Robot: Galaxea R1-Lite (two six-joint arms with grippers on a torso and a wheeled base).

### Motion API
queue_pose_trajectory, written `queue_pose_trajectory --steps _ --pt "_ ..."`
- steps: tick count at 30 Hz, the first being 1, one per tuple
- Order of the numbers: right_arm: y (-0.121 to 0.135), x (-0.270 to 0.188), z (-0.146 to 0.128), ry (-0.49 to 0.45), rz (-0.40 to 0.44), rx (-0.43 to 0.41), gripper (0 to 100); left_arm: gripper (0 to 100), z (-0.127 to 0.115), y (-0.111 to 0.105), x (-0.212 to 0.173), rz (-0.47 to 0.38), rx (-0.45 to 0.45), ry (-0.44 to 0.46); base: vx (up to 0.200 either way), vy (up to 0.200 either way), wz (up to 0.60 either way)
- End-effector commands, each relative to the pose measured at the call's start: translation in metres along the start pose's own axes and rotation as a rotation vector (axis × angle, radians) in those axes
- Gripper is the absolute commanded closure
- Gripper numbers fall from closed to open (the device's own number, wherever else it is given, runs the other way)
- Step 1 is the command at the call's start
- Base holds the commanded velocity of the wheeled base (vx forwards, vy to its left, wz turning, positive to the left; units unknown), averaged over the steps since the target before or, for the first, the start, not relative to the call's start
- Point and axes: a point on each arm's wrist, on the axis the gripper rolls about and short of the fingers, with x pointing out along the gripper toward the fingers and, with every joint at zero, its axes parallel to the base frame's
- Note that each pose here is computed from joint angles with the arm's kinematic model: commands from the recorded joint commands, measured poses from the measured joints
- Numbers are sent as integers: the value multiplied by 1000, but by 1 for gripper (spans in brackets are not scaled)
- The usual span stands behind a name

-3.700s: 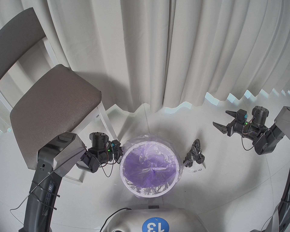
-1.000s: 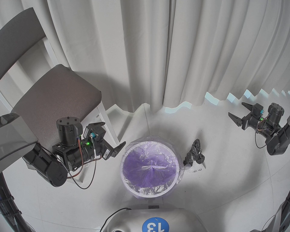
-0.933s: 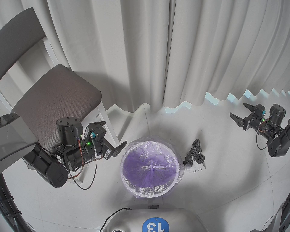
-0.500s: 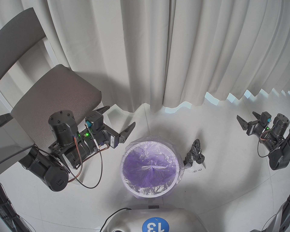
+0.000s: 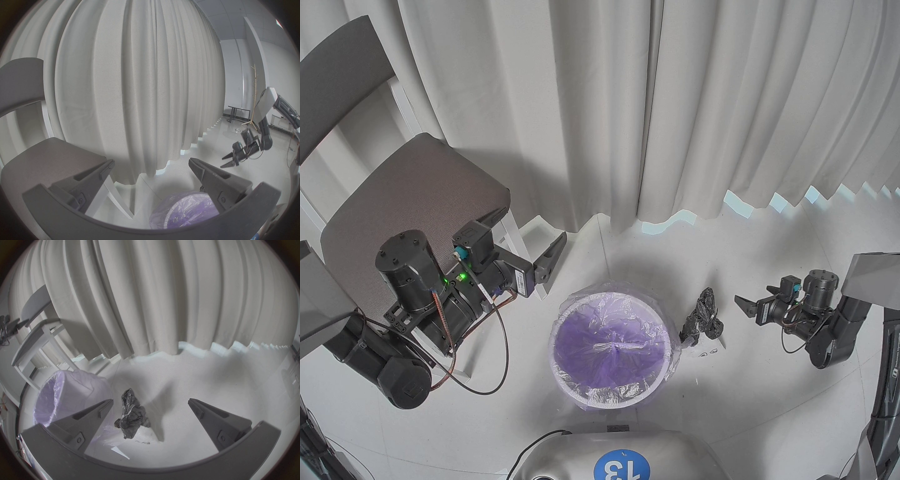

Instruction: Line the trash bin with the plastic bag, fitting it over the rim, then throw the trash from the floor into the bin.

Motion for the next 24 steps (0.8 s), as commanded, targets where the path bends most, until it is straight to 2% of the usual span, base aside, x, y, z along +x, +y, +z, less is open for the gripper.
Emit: queue_pose_trajectory --steps 1,4,11,15,20,21,24 --pt "13 37 -34 106 82 12 0 0 7 6 -14 32 -3 -5 0 0 0" --pt "18 51 -38 145 117 18 0 0 0 5 -17 44 -1 16 0 0 0" --pt "25 82 -50 150 146 9 0 0 -13 3 -16 75 10 7 0 0 0" --pt "22 98 -40 166 161 48 0 0 -21 3 -15 86 4 26 0 0 0" --pt "16 109 -40 153 151 51 0 0 -30 17 -11 140 11 52 0 0 0" --pt "14 111 -40 160 150 56 100 0 -30 19 -11 147 10 52 0 0 0" --pt "8 116 -42 174 139 84 100 0 -32 22 -13 157 12 60 0 0 0"
